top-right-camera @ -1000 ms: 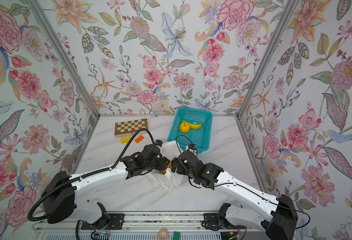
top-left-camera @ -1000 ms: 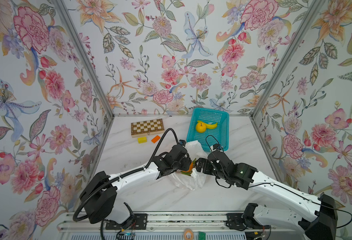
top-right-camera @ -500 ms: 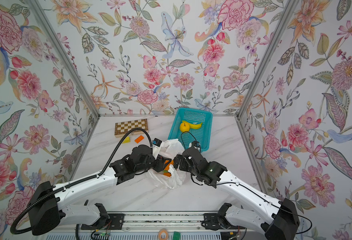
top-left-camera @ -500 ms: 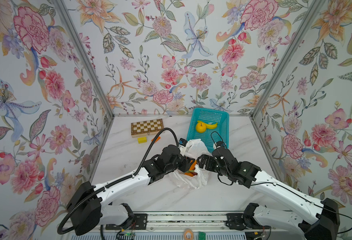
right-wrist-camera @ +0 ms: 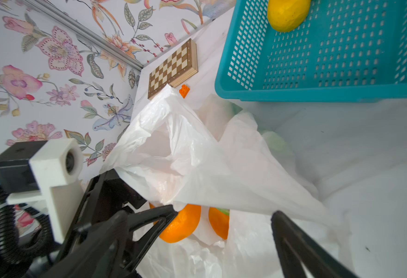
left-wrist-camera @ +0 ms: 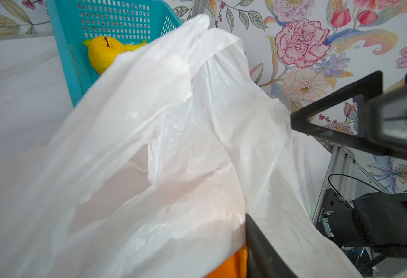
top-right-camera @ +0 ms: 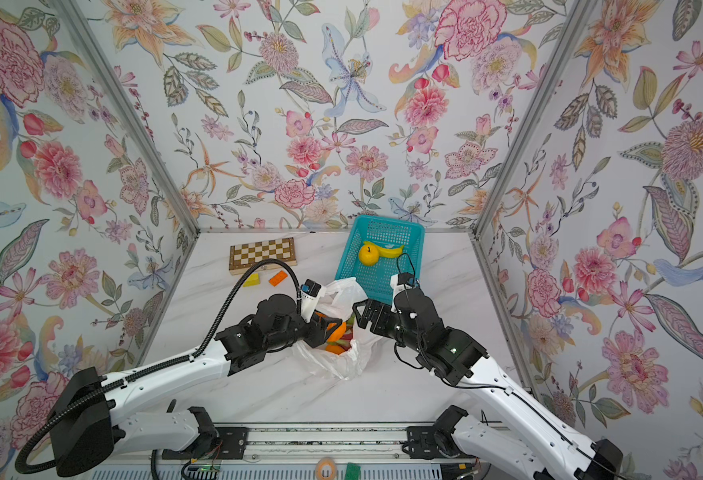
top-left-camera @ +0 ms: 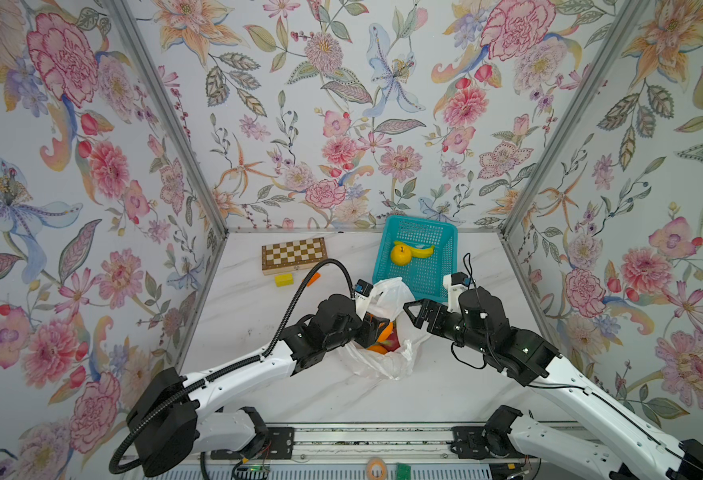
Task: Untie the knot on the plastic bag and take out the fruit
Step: 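Reach the right gripper into the bag toward the oranges while the left holds the rim, then close the right gripper on an orange inside the bag and lift it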
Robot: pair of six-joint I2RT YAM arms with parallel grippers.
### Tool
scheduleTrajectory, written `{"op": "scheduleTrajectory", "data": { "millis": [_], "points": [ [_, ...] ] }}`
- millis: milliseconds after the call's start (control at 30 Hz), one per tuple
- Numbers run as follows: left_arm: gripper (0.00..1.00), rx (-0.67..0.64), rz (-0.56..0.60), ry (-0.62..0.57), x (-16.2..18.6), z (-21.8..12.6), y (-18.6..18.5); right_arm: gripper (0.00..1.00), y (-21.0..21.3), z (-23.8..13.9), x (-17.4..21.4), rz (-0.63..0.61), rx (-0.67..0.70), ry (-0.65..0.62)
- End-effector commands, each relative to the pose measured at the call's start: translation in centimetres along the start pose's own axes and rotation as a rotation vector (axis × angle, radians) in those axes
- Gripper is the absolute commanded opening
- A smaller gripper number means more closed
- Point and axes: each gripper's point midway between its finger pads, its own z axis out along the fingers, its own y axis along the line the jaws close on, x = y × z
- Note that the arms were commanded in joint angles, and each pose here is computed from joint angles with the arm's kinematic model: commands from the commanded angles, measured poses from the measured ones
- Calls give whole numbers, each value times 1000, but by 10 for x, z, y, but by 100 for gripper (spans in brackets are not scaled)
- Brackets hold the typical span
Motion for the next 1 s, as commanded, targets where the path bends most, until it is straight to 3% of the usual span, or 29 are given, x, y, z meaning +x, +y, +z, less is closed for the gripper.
{"op": "scheduleTrajectory", "data": {
  "millis": [0,133,333,667,967],
  "points": [
    [27,-17,-101,-58,-30,-6,1,88,36,-15,-11,-85,-160,-26],
    [24,-27,-300,-50,-44,-6,6,82,42,-9,-6,-130,-213,-20],
    [25,-26,-477,-39,-54,-13,1,79,45,5,1,-195,-255,1],
    [27,-17,-618,-31,-68,-17,-6,80,41,35,11,-217,-251,43],
    [30,43,-692,-40,-76,-15,-16,84,61,43,17,-268,-394,41]
  ]
}}
